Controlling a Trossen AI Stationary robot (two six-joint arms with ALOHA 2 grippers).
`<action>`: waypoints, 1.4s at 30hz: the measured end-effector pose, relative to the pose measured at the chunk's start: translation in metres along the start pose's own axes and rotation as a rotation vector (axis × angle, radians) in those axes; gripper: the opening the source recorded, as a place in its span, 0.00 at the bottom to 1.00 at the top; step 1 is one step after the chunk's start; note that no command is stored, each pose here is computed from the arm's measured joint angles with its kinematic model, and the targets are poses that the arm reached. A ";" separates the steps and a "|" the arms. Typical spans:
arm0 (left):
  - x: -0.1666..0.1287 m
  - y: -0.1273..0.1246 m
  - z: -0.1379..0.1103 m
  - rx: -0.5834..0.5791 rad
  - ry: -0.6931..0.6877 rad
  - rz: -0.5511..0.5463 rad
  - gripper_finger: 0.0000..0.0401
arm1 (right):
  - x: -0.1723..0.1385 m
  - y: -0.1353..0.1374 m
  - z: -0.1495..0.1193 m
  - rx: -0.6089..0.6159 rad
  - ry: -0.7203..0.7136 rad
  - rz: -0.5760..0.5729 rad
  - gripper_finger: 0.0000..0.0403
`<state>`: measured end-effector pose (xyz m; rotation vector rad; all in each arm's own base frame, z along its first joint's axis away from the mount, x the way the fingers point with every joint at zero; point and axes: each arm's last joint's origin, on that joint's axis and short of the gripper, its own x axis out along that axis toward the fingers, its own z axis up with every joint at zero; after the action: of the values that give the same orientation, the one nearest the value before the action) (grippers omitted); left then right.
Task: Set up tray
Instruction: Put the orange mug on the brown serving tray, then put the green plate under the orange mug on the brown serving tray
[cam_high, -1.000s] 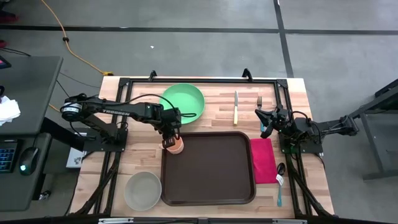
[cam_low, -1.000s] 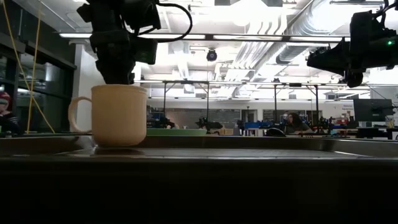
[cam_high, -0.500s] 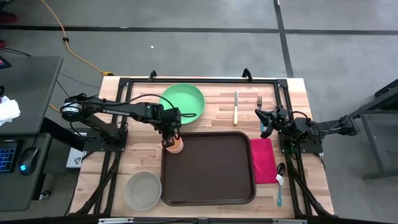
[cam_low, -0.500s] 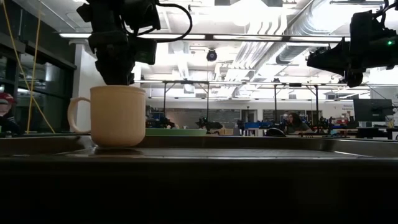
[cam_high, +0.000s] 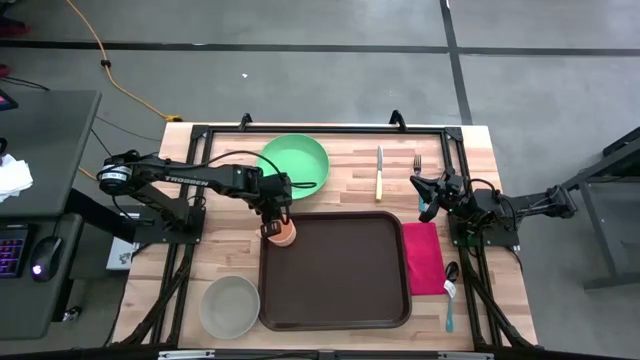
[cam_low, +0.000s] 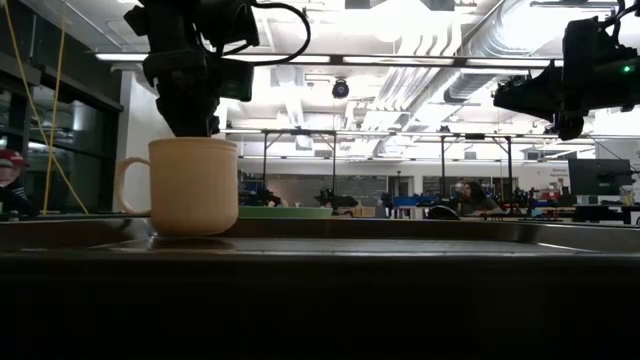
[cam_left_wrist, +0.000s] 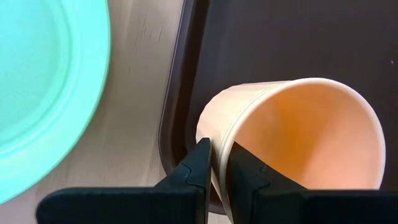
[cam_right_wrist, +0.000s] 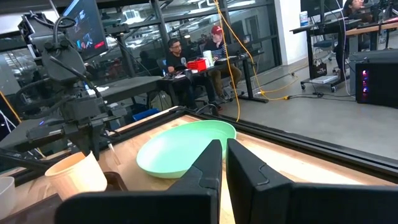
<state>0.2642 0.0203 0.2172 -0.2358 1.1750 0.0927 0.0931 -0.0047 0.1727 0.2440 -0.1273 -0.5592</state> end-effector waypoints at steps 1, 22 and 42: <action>0.000 0.000 0.000 0.000 0.000 0.000 0.17 | 0.000 0.000 0.000 0.000 0.000 0.000 0.00; 0.000 0.000 0.000 -0.008 0.004 -0.013 0.50 | 0.000 0.000 0.000 -0.001 0.000 0.000 0.00; -0.023 -0.002 0.008 0.019 0.059 0.039 0.50 | 0.000 0.000 0.000 0.000 0.000 0.000 0.00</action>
<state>0.2627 0.0210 0.2418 -0.1997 1.2393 0.1089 0.0931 -0.0047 0.1728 0.2441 -0.1276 -0.5593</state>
